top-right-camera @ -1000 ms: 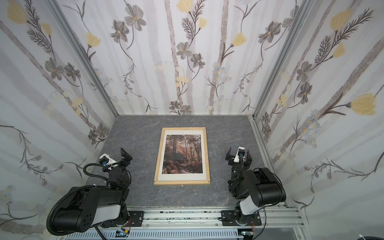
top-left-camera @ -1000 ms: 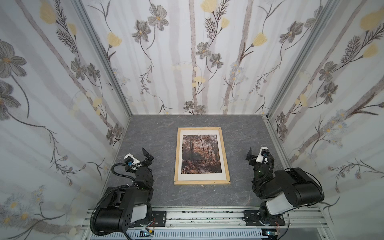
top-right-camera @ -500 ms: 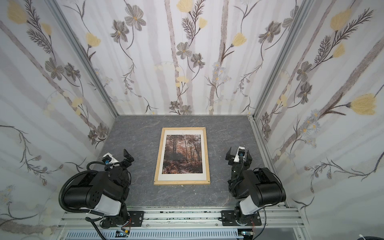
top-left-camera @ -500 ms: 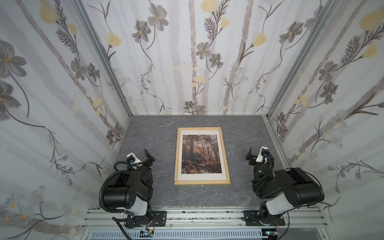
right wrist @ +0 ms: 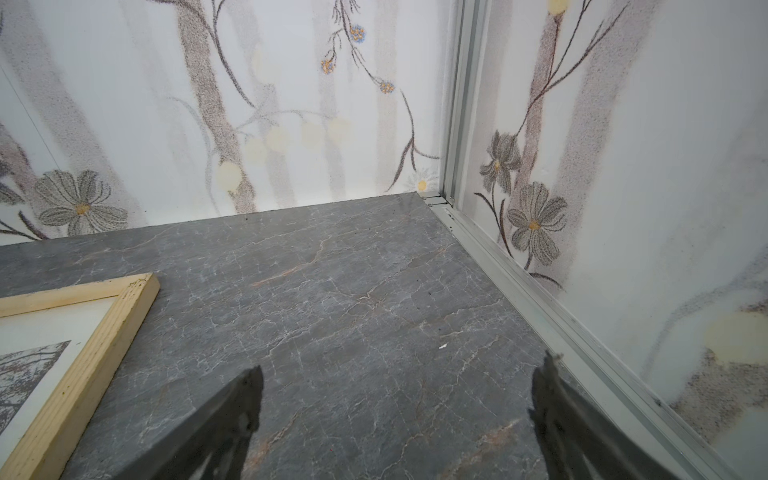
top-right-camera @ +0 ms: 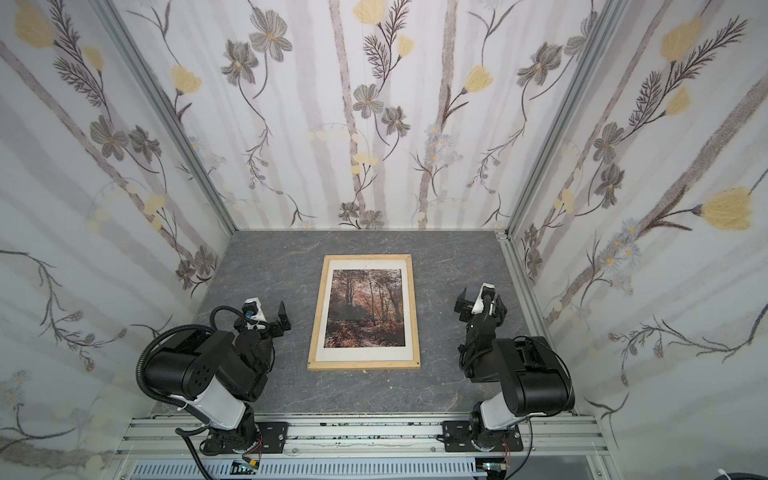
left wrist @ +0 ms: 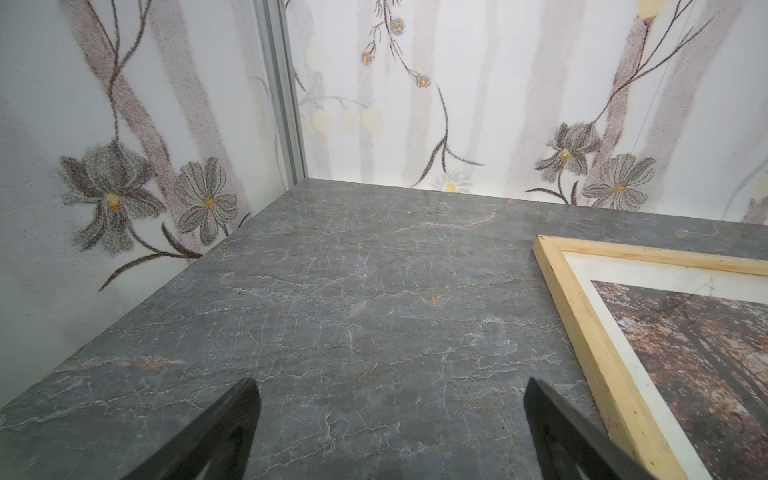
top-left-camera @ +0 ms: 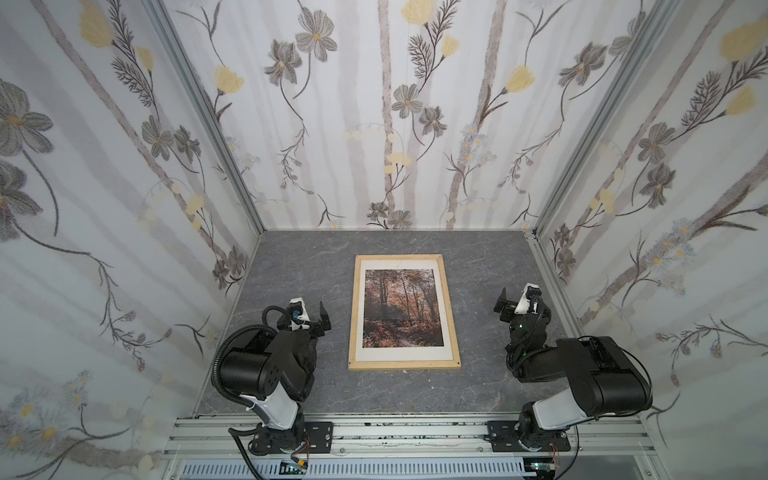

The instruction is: Put the photo into the frame

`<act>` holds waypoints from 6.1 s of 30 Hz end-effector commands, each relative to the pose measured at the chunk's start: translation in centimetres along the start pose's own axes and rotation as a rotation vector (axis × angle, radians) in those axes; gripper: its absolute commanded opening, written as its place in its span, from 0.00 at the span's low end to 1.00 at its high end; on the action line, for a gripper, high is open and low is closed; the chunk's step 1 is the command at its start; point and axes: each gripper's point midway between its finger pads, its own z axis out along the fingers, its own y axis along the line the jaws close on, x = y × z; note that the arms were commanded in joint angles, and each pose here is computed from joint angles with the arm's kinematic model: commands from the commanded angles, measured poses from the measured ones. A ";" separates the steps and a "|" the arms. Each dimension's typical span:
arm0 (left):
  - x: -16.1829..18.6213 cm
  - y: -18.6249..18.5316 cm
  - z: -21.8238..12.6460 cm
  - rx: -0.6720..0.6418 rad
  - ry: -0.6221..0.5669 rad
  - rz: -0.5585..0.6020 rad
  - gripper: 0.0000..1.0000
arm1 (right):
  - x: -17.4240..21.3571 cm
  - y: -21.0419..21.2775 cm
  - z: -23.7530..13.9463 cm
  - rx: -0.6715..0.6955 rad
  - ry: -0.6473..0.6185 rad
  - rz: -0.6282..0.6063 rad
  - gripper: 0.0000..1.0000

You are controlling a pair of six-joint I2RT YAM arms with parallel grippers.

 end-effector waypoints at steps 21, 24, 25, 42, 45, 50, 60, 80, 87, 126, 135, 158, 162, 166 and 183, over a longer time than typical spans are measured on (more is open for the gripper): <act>-4.8 0.7 -0.1 -0.039 -0.192 -0.060 1.00 | -2.3 -2.1 -4.1 -0.021 -0.171 0.119 1.00; -4.7 0.7 0.5 -0.047 -0.177 -0.065 1.00 | -2.2 -2.5 -4.1 -0.027 -0.171 0.147 1.00; -4.6 0.8 0.9 -0.053 -0.163 -0.067 1.00 | -2.2 -2.5 -4.1 -0.028 -0.171 0.150 1.00; -3.1 1.2 4.0 -0.035 -0.038 -0.103 1.00 | -0.5 1.2 -0.1 -0.062 -0.019 -0.014 1.00; -3.6 0.6 3.1 -0.033 -0.077 -0.071 1.00 | -0.5 1.2 -0.2 -0.060 -0.021 -0.015 0.99; -3.4 0.2 3.4 -0.008 -0.063 -0.064 1.00 | -0.9 -1.0 -0.9 0.025 -0.049 0.052 1.00; -2.7 0.3 5.3 0.058 0.015 -0.110 1.00 | -0.5 -0.5 0.1 0.011 -0.015 0.038 1.00; -2.6 0.2 5.2 0.057 0.012 -0.107 1.00 | -0.6 -0.5 0.0 0.010 -0.018 0.040 0.99; -2.6 0.3 5.1 0.056 0.013 -0.106 1.00 | -0.5 -0.5 0.0 0.011 -0.017 0.040 1.00; -2.7 0.3 5.2 0.056 0.011 -0.107 1.00 | -0.6 -0.5 0.0 0.010 -0.018 0.040 1.00; -2.6 0.3 5.2 0.056 0.013 -0.106 1.00 | -0.6 -0.5 0.0 0.011 -0.018 0.040 0.99; -2.7 0.3 5.2 0.055 0.012 -0.107 1.00 | -0.4 -0.5 0.0 0.011 -0.014 0.039 1.00; -2.6 0.3 5.1 0.055 0.012 -0.106 1.00 | -0.5 -0.5 0.0 0.010 -0.016 0.040 1.00; -2.6 0.2 5.1 0.057 0.014 -0.106 1.00 | -0.6 -0.5 0.0 0.011 -0.018 0.041 1.00; -2.6 0.2 5.1 0.056 0.013 -0.106 1.00 | -0.6 -0.5 0.0 0.010 -0.018 0.040 1.00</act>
